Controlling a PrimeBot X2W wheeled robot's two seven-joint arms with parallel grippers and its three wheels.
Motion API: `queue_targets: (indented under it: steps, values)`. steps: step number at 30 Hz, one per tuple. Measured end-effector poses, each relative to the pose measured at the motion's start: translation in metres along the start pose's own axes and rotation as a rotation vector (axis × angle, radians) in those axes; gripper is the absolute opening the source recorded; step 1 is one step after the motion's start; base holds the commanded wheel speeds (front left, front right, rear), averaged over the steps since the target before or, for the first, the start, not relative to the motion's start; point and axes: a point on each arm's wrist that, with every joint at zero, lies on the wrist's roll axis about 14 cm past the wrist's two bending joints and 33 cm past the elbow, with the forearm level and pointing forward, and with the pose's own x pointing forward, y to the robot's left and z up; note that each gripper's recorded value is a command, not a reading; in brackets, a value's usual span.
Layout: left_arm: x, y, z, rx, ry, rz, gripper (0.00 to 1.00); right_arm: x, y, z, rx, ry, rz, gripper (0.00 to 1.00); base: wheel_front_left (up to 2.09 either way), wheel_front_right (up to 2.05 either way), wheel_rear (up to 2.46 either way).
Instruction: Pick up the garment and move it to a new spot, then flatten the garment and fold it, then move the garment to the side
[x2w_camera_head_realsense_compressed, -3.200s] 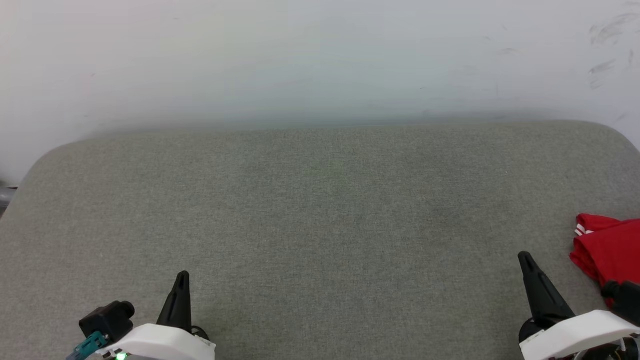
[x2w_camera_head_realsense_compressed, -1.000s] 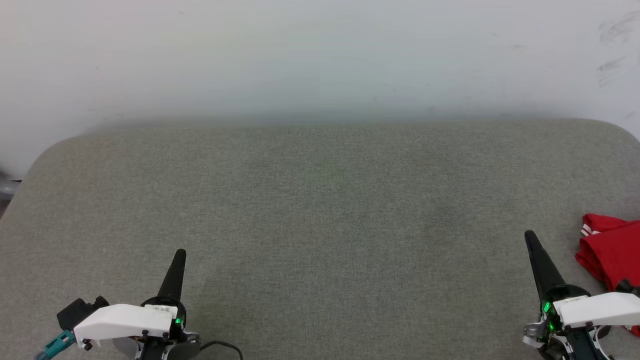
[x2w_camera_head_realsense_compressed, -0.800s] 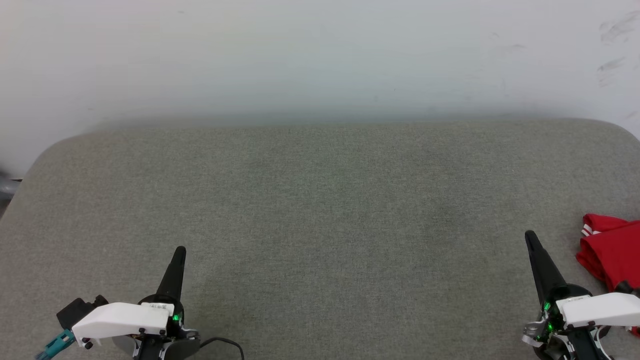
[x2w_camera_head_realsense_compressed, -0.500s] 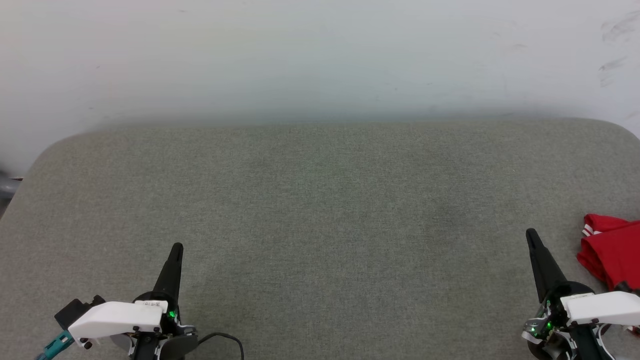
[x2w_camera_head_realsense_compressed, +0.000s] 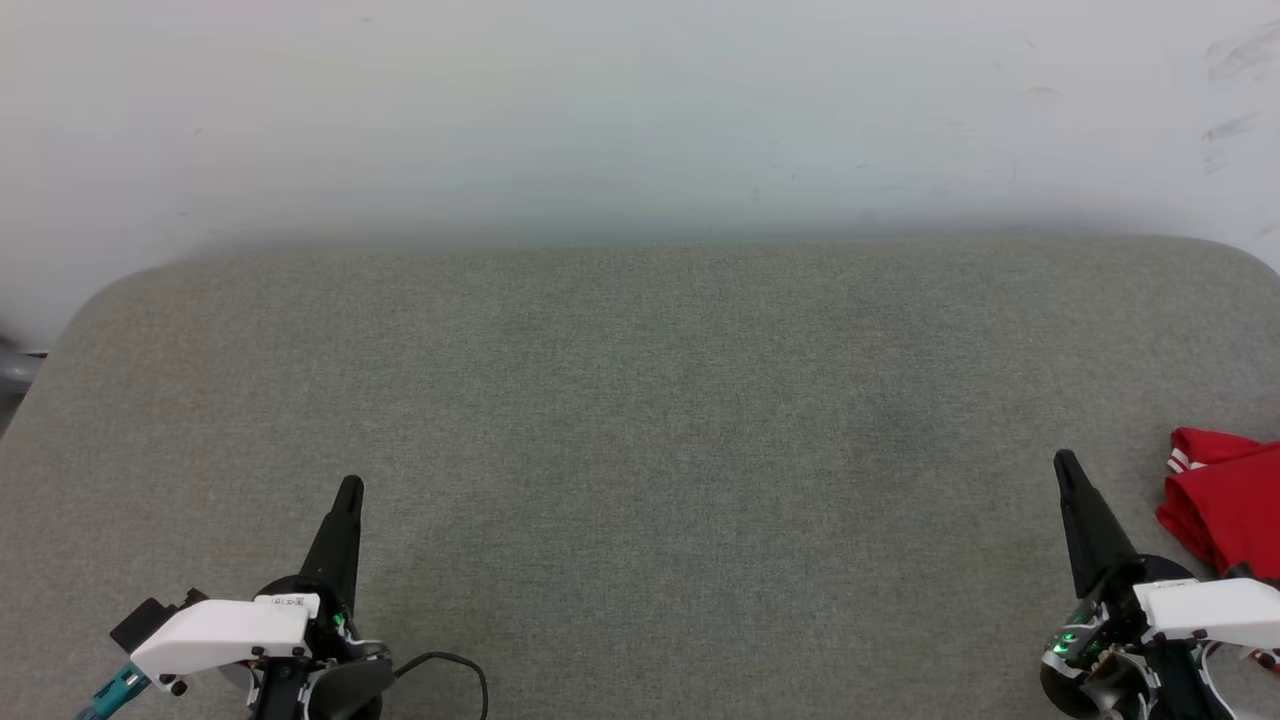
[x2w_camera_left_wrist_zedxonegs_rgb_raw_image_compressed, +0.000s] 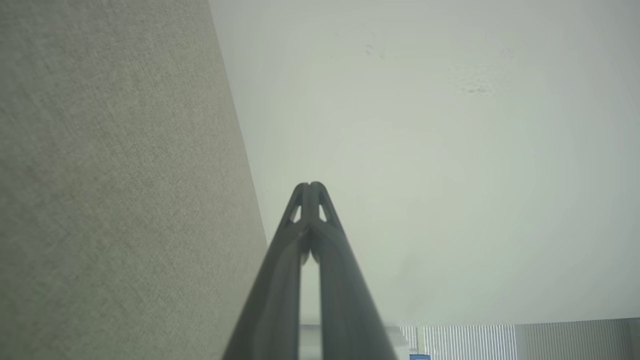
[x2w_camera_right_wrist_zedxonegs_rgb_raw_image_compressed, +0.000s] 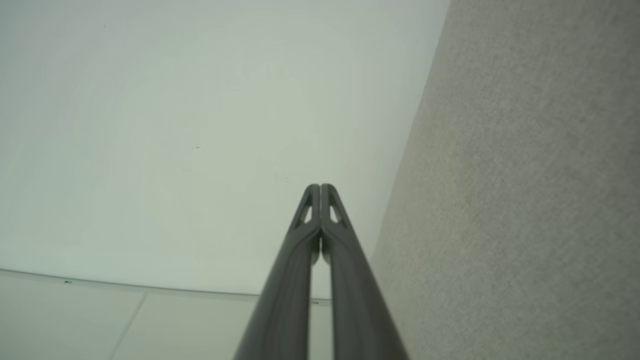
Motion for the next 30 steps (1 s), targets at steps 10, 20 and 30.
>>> queue_targets:
  steps: [10,20,30]
  values:
    - [0.0011,-0.0028,0.0015,-0.053,-0.003,-0.015,0.0,0.0017,-0.0013,0.0005,0.054,-0.006,-0.002,0.0,0.0,0.0,0.0]
    - [0.0012,-0.0029,0.0015,-0.053,-0.003,-0.015,0.0,0.0017,-0.0012,0.0007,0.055,-0.007,-0.001,0.0,0.0,0.0,0.0]
    - [0.0013,-0.003,0.0015,-0.053,-0.003,-0.015,0.0,0.0017,-0.0012,0.0005,0.055,-0.005,-0.001,0.0,0.0,0.0,0.0]
